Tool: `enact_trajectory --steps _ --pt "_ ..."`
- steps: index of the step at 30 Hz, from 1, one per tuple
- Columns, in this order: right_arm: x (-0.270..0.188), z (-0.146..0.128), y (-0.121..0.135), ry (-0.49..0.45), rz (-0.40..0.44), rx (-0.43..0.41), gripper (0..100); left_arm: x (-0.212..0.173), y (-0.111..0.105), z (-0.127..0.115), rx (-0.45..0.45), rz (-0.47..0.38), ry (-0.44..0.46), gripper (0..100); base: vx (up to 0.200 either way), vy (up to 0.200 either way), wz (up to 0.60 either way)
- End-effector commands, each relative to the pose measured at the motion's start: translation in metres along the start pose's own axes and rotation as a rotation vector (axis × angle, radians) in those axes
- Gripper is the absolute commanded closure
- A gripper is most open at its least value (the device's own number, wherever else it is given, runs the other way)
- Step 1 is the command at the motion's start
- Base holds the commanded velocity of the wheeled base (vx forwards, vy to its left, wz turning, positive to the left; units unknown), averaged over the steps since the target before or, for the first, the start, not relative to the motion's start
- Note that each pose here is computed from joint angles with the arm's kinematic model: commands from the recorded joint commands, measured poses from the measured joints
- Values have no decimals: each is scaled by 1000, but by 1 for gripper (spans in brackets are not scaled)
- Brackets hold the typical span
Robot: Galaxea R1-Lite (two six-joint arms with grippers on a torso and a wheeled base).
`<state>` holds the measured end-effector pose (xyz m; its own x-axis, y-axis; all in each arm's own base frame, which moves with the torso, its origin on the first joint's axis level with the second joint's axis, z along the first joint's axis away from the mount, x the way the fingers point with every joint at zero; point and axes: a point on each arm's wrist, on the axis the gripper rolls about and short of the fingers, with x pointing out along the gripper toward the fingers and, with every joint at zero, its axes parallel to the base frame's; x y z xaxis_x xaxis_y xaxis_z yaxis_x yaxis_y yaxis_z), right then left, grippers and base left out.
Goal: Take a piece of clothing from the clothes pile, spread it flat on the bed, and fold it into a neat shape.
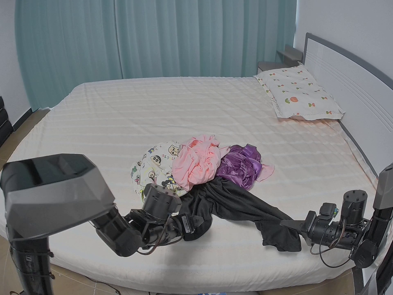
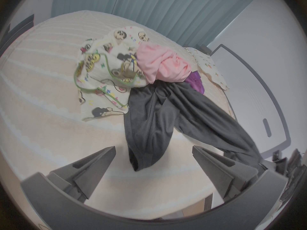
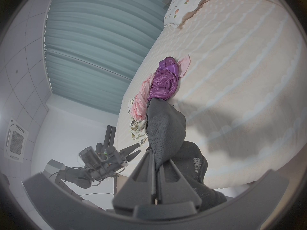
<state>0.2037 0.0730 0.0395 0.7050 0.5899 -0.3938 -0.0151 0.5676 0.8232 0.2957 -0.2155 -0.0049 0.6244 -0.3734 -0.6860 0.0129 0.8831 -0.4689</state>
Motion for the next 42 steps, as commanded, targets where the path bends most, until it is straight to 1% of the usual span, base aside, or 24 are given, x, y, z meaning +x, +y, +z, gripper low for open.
enact_trajectory --steps 1,3,7,14,17,20,21,26,28,31,33,35,38,39,40,42 --pt "-2 -3 -1 6 -4 1 100 30 7 -17 8 45 36 0 0 0 0" --pt "-2 -3 -2 8 -6 2 100 30 7 -17 11 46 35 0 0 0 0" --pt "-2 -3 -1 8 -6 1 100 36 9 -21 50 58 36 0 0 0 0" --pt "-2 -3 -1 6 -8 1 100 56 8 -19 109 102 -25 0 0 0 0" --pt "-2 -3 -2 6 -9 3 100 70 3 -12 100 95 -75 0 0 0 0" --pt "-2 -3 -1 6 -8 3 100 70 4 -13 101 100 -73 0 0 0 0" --pt "-2 -3 -2 6 -9 3 100 69 5 -13 99 103 -70 100 0 0 0" --pt "-2 -3 -1 1 -8 6 100 59 10 -17 90 116 -52 100 0 0 0" --pt "-2 -3 0 -6 -10 8 100 44 7 -9 26 92 -65 100 0 0 0" --pt "-3 -3 1 -7 -7 8 100 26 0 6 -87 35 -91 100 0 0 0" --pt "-3 -4 4 -4 5 0 100 8 -1 11 -128 3 -81 100 0 0 0" --pt "-5 -5 9 -7 27 -12 100 -13 -3 17 -145 -41 -77 100 0 0 0" --pt "-14 -4 24 -41 89 -46 100 -56 -7 28 -162 -142 -106 100 0 0 0" --pt "-15 -4 26 -46 96 -50 100 -60 -8 29 -163 -151 -114 100 0 0 0" --pt "-23 -1 34 -79 139 -67 100 -77 -10 36 -168 -192 -159 100 0 0 0" --pt "-34 2 45 -121 196 -90 100 -93 -10 40 -168 -218 -206 100 0 0 0"
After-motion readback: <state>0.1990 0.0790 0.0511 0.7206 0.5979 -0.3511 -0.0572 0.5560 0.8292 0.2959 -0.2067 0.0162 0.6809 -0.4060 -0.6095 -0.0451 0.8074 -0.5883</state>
